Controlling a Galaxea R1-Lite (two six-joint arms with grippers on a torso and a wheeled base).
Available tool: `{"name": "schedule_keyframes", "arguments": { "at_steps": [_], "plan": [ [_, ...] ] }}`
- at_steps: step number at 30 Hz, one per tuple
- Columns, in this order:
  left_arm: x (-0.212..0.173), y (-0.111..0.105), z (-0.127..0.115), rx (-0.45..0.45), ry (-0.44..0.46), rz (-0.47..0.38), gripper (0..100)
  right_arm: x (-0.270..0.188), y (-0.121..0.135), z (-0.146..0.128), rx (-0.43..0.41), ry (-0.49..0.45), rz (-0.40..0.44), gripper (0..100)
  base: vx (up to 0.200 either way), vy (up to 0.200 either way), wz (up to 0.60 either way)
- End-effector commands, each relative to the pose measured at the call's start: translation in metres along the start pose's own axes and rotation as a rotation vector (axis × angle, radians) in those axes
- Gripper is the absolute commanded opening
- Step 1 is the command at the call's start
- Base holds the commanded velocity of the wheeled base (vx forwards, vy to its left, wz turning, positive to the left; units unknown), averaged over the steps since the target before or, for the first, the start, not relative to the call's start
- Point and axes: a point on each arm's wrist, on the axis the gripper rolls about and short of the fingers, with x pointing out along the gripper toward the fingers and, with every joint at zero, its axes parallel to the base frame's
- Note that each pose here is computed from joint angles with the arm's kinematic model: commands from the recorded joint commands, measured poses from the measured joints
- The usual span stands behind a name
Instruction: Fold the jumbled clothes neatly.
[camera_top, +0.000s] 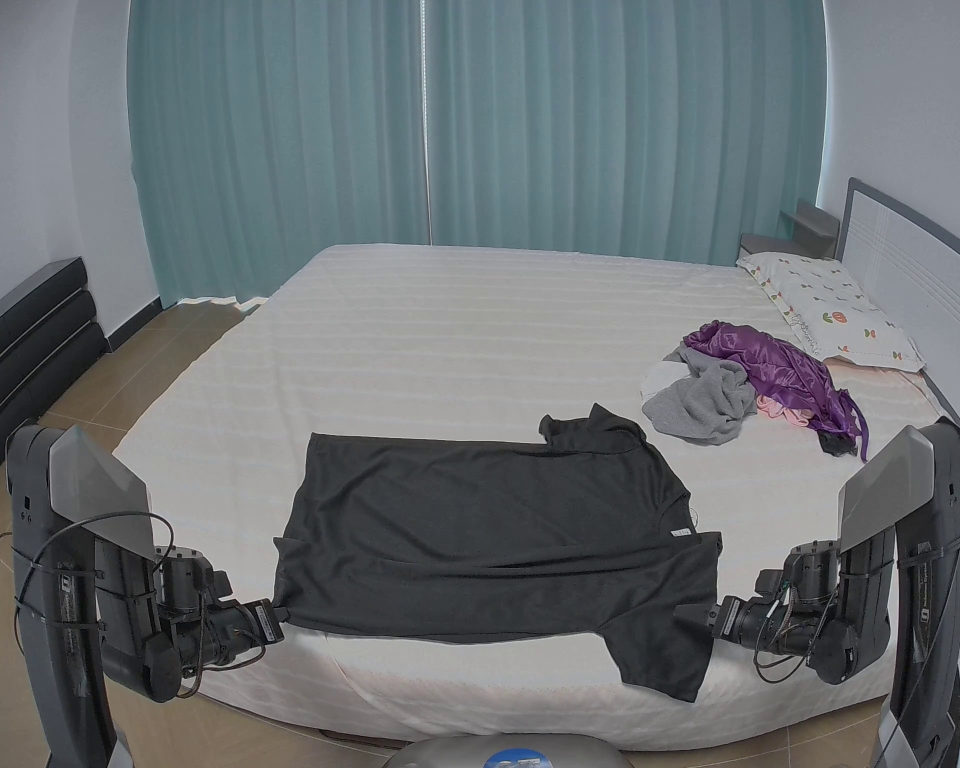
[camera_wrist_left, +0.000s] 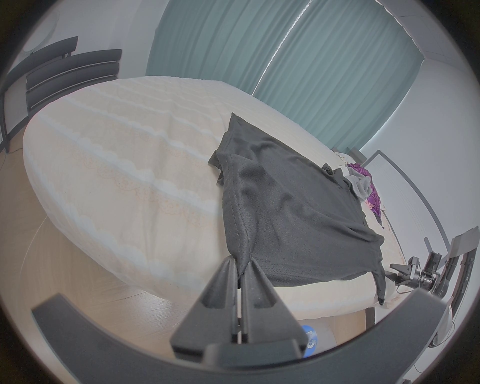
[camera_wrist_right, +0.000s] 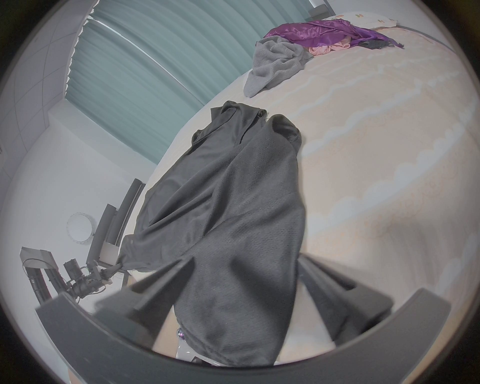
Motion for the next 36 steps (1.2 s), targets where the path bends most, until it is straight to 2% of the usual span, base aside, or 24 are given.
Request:
{"name": "schedule_keyframes", "arguments": {
  "at_steps": [1, 2, 7, 19, 27, 36],
  "plan": [
    [0.0, 0.0, 0.0, 0.0, 0.0, 0.0, 0, 0.0, -0.001, 0.0, -0.005, -0.017, -0.019, 0, 0.0, 0.0, 0.0],
    [0.0, 0.0, 0.0, 0.0, -0.001, 0.0, 0, -0.001, -0.002, -0.002, -0.006, -0.021, -0.043, 0, 0.0, 0.0, 0.0],
    [0.0, 0.0, 0.0, -0.001, -0.002, 0.001, 0, -0.007, -0.003, -0.005, -0.007, -0.008, -0.058, 0, 0.0, 0.0, 0.0],
    [-0.002, 0.003, 0.003, 0.002, -0.017, 0.008, 0, -0.032, 0.0, 0.002, 0.016, -0.033, -0.048, 0, 0.0, 0.0, 0.0],
    [-0.015, 0.004, 0.014, 0.019, -0.055, 0.006, 0, -0.059, 0.006, 0.0, 0.034, 0.005, 0.041, 0, 0.0, 0.0, 0.0],
    [-0.021, 0.011, 0.014, 0.064, -0.057, 0.035, 0, -0.068, 0.005, 0.003, 0.04, -0.005, 0.051, 0, 0.0, 0.0, 0.0]
  ]
}}
